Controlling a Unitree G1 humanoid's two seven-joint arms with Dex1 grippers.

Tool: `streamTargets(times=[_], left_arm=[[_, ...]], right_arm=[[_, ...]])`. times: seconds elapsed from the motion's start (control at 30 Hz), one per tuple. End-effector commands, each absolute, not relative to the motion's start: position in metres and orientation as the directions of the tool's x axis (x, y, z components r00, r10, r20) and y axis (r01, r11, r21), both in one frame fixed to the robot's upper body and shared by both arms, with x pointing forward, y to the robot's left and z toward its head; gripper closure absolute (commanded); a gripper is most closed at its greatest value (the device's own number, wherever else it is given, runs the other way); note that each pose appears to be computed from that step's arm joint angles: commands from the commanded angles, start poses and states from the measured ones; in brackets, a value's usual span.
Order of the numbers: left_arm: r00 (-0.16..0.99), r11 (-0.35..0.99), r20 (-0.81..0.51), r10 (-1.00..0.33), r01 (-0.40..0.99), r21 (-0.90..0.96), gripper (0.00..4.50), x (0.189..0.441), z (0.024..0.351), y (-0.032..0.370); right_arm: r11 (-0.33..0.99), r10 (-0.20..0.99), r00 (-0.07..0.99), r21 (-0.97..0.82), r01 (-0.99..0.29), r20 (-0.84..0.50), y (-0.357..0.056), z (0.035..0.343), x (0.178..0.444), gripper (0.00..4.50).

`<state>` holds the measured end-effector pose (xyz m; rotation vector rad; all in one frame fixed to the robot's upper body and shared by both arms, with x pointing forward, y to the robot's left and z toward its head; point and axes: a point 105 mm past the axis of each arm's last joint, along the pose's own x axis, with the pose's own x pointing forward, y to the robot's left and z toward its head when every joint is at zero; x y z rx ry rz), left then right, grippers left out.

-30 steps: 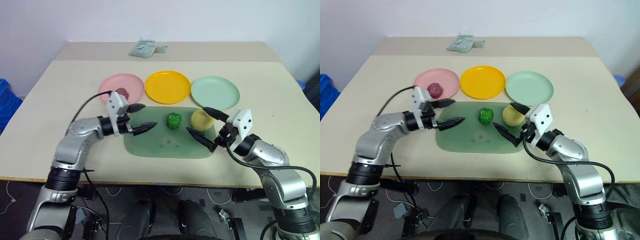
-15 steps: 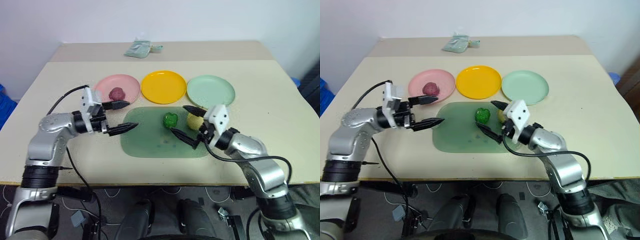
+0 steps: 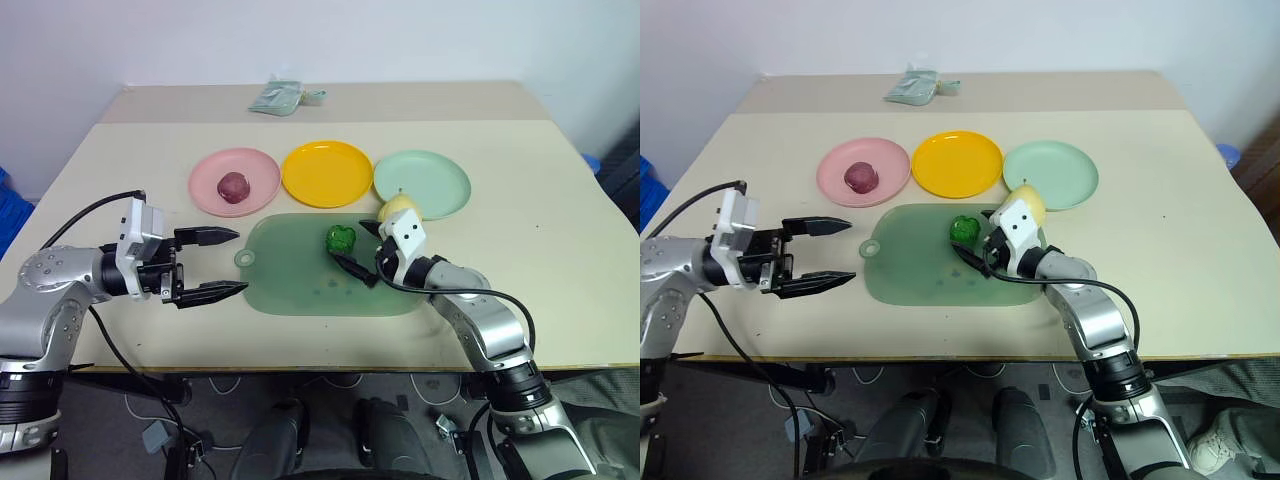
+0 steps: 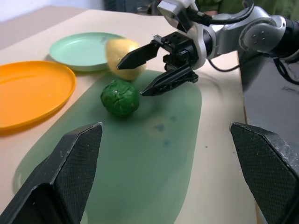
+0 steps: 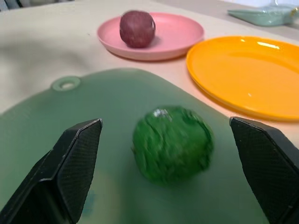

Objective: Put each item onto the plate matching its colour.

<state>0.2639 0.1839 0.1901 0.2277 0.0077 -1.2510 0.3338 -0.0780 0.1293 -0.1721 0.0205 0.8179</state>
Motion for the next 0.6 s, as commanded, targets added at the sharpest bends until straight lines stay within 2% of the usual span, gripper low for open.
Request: streamTargets(times=[0.03,0.6], left_arm=[[0.327,0.301,-0.111,-0.938,0.932,0.203,0.04,0.261,0.202,0.183],[0.369,0.346,-0.094,-0.925,0.917,0.198,0.04,0.262,0.193,0.191]], right_arm=[[0.645,0.752,0.658,-0.153,-0.749,-0.053,-0.07,0.139,0.331,0.0],[0.644,0.747,0.661,-0.168,-0.746,-0.072,-0.061,0.126,0.343,0.0]])
